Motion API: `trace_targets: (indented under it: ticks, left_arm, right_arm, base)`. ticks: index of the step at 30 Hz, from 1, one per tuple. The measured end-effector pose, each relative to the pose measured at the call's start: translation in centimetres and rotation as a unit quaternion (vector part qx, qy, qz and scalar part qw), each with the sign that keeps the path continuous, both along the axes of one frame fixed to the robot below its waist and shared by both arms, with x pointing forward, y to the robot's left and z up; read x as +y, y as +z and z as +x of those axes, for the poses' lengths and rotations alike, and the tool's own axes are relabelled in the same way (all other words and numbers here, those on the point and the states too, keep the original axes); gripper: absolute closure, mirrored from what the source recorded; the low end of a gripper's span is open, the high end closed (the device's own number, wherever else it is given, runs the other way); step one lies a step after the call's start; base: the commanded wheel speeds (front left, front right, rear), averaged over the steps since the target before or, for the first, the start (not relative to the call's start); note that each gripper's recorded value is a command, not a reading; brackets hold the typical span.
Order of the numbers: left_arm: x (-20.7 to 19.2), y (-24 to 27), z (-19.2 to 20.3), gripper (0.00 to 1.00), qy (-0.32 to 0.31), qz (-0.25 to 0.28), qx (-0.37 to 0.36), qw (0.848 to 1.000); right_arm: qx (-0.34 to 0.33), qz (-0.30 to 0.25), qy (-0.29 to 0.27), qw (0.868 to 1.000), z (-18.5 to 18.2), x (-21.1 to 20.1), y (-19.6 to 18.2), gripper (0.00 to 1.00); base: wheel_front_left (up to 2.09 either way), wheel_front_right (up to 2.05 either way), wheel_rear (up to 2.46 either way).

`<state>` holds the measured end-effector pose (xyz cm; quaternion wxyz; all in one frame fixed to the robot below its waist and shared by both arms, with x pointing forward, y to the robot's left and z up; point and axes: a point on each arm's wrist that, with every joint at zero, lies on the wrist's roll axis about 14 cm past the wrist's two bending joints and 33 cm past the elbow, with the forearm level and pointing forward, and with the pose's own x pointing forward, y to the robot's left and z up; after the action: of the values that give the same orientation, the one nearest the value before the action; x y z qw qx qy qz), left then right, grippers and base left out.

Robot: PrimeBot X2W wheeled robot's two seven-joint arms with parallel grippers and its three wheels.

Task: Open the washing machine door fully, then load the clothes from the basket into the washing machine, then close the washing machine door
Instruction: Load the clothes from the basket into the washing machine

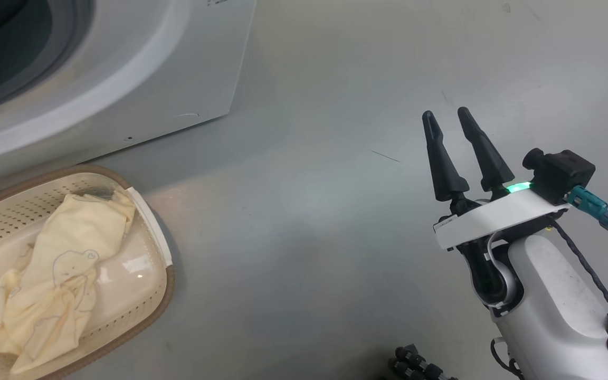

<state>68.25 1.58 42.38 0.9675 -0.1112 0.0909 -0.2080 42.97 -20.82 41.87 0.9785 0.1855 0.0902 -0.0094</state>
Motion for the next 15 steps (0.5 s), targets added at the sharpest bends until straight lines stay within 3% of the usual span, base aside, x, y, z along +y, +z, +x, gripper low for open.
trace_targets:
  ticks: [15]
  left_arm:
    - [0.8, 0.1, -2.9, 0.0, -0.019, 0.007, -0.008, 1.0]
  right_arm:
    - [-0.014, 0.007, 0.022, 1.0, 0.7, 1.4, 0.7, 0.0]
  base:
    - [0.0, 0.0, 0.0]
